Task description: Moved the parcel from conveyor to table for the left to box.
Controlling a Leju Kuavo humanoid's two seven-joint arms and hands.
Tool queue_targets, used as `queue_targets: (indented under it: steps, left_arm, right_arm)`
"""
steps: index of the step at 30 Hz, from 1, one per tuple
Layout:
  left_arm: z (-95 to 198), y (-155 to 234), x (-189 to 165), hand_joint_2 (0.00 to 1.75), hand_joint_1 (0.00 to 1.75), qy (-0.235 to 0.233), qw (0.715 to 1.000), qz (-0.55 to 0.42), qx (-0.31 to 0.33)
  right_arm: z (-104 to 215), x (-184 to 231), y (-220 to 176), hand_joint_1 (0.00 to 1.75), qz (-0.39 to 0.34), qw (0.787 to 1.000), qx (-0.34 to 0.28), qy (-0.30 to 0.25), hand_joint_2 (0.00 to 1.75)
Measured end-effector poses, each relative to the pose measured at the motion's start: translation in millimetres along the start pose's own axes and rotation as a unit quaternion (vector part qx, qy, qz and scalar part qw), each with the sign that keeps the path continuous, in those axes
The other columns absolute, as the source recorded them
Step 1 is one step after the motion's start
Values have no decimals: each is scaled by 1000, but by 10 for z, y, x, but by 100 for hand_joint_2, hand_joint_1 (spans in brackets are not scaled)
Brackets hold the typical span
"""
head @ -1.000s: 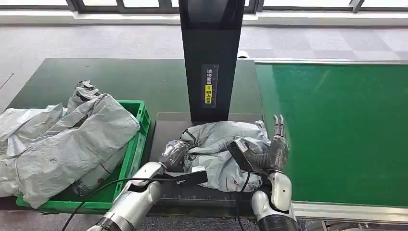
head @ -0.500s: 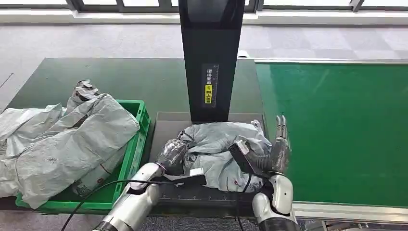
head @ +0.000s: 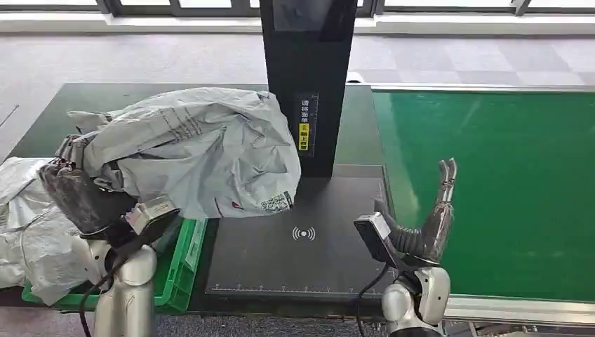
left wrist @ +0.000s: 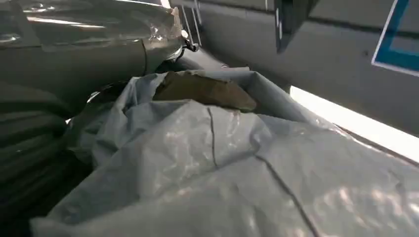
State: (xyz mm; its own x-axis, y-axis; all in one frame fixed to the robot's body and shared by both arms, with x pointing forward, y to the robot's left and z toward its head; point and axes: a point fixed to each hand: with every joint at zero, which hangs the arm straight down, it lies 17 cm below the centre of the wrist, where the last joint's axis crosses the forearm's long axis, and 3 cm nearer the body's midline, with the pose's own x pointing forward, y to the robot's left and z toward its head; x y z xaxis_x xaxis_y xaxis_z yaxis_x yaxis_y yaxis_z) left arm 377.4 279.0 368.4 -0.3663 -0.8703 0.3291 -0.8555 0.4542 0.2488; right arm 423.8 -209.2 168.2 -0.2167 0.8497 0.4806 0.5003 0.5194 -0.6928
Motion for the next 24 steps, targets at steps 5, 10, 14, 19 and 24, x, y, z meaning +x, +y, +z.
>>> queue_targets:
  steps: [5,10,14,19,24]
  left_arm:
    - [-96,232,-11,175,175,-9,999,-17,26]
    - [-217,471,28,175,175,-23,998,-41,52]
    - [-308,672,95,175,175,-36,995,-44,79]
    - [-338,776,112,175,175,-42,994,-44,94]
    - [-376,868,-46,175,175,-13,991,-95,89]
  right_arm:
    - [-24,29,-65,0,-2,1000,-9,-10,175]
    - [-62,-1,-265,0,-13,999,-39,-18,175]
    - [-91,-57,-418,0,-15,998,-60,-13,175]
    - [-104,-69,-486,0,-18,997,-70,-14,175]
    - [-134,-117,-669,0,-14,995,-93,-12,175]
